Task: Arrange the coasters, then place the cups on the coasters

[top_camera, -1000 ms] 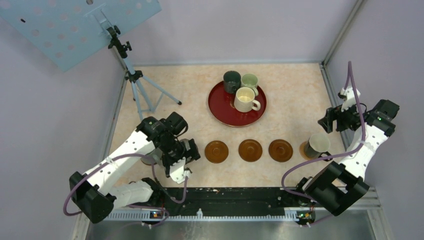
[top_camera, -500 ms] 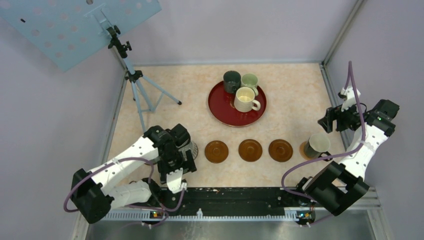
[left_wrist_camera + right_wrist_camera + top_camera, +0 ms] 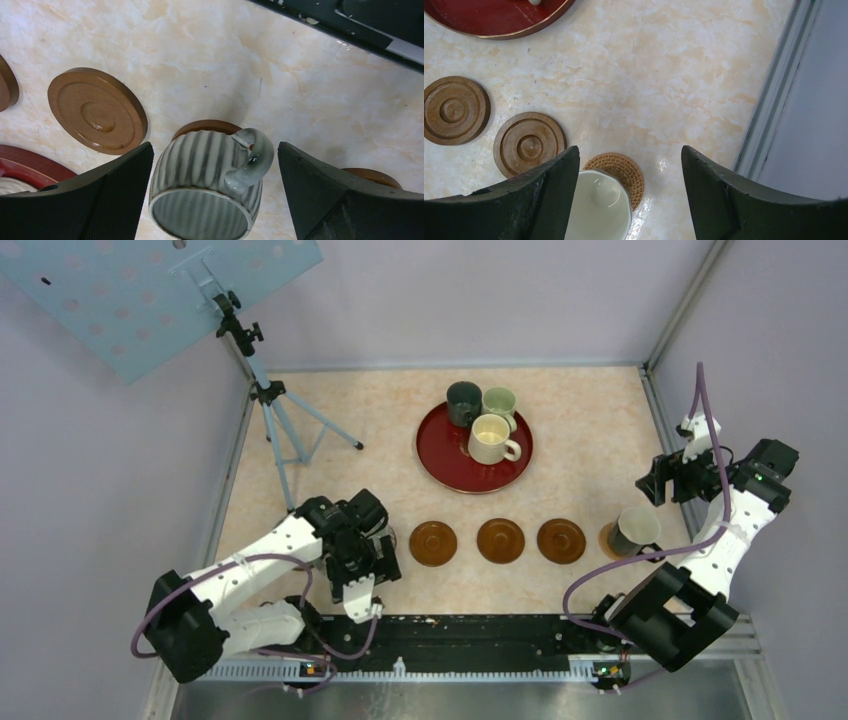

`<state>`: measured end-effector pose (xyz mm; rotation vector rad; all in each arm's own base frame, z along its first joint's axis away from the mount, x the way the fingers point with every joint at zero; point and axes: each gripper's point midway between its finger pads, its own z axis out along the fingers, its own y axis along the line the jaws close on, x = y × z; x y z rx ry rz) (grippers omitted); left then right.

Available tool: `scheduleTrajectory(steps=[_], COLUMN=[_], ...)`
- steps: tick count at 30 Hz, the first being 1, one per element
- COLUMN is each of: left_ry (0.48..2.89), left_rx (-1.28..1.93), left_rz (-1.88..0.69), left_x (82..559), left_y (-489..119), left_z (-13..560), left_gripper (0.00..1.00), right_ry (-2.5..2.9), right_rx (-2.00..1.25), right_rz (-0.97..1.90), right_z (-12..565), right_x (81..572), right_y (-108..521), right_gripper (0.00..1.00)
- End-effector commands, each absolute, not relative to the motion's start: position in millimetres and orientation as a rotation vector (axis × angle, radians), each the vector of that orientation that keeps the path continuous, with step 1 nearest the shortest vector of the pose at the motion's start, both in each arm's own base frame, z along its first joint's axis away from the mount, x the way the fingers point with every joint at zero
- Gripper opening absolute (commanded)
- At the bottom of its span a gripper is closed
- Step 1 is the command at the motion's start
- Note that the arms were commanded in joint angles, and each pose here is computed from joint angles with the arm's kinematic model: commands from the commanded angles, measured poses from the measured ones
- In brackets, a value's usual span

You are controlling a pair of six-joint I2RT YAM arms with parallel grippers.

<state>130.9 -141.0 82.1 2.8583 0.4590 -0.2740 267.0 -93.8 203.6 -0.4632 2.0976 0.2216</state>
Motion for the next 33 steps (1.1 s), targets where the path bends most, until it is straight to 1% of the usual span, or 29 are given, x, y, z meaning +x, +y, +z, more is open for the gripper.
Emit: scheduleTrajectory(steps=[1, 8, 25, 33], left_ry=[0.157, 0.200, 0.524, 0.597], left_rx=[2.851, 2.833, 2.826, 2.852], left_rz=[-0.223, -0.279, -0.476, -0.556], left_x=[139.4, 139.4, 150.6, 148.8], left_y=[-159.7, -173.7, -207.2, -209.1], left_z=[84.1, 85.4, 93.0, 93.0], left_gripper=[0.99, 0.99, 0.99, 0.99], right_ry=[2.061, 2.066, 2.075, 2.081], right_rx=[-0.504, -0.506, -0.521, -0.530], right_rz=[0.190, 0.193, 0.192, 0.189], right_z=[214.9, 211.8, 205.2, 202.1], right_x=[269.4, 270.0, 272.4, 273.6], right_y=[-91.5, -92.8, -96.6, -98.8], right_gripper=[0.73, 0.73, 0.73, 0.73])
